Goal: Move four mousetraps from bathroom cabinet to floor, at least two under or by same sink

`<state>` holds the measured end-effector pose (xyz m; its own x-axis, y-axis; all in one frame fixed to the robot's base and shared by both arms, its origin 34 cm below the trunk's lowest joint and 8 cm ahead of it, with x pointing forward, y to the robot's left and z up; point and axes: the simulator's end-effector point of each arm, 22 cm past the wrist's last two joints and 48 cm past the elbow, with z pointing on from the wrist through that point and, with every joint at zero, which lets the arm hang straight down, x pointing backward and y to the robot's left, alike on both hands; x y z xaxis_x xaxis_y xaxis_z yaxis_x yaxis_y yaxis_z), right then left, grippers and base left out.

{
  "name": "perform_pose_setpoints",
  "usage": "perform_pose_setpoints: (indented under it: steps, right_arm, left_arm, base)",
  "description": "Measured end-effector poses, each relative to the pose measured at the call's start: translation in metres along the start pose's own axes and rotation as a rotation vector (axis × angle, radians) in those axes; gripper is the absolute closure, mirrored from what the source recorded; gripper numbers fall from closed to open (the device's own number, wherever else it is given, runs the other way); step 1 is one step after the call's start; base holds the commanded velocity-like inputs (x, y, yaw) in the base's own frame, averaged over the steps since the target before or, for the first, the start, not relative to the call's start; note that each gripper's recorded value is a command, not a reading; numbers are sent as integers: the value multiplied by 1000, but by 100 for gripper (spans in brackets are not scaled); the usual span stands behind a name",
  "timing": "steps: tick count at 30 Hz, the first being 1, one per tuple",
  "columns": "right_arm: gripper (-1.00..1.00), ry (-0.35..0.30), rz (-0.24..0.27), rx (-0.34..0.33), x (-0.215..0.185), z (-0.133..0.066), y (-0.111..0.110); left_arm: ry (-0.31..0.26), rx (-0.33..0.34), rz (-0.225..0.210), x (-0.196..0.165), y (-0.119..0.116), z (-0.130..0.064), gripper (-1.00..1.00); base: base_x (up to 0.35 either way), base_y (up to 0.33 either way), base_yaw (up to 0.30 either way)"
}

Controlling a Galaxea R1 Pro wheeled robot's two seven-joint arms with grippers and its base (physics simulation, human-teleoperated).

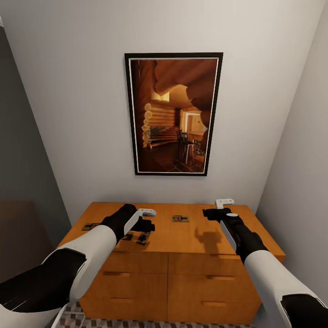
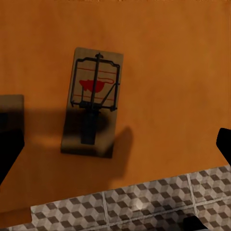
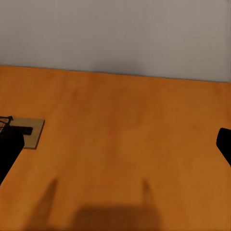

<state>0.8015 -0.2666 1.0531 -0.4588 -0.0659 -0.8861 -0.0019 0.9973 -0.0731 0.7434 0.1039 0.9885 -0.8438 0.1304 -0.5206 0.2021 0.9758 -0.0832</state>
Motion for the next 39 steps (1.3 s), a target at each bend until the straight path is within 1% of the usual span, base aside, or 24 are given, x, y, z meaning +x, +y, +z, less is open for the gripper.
perform_pose_setpoints:
  steps: [18,30,39]
  right_arm:
    - [-100,0,0,0,0,0,0]
    - [-100,0,-1,0,0,0,0]
    - [-100,0,-1,0,0,0,0]
  left_arm:
    - [-4,0,1,-2,0,-1,-100]
    - [-38,-2,3,-9,0,-1,-100]
    - [-41,-2,2,-10,0,-1,-100]
  base:
    - [0,0,0]
    - [0,0,0]
    - [83,0,0]
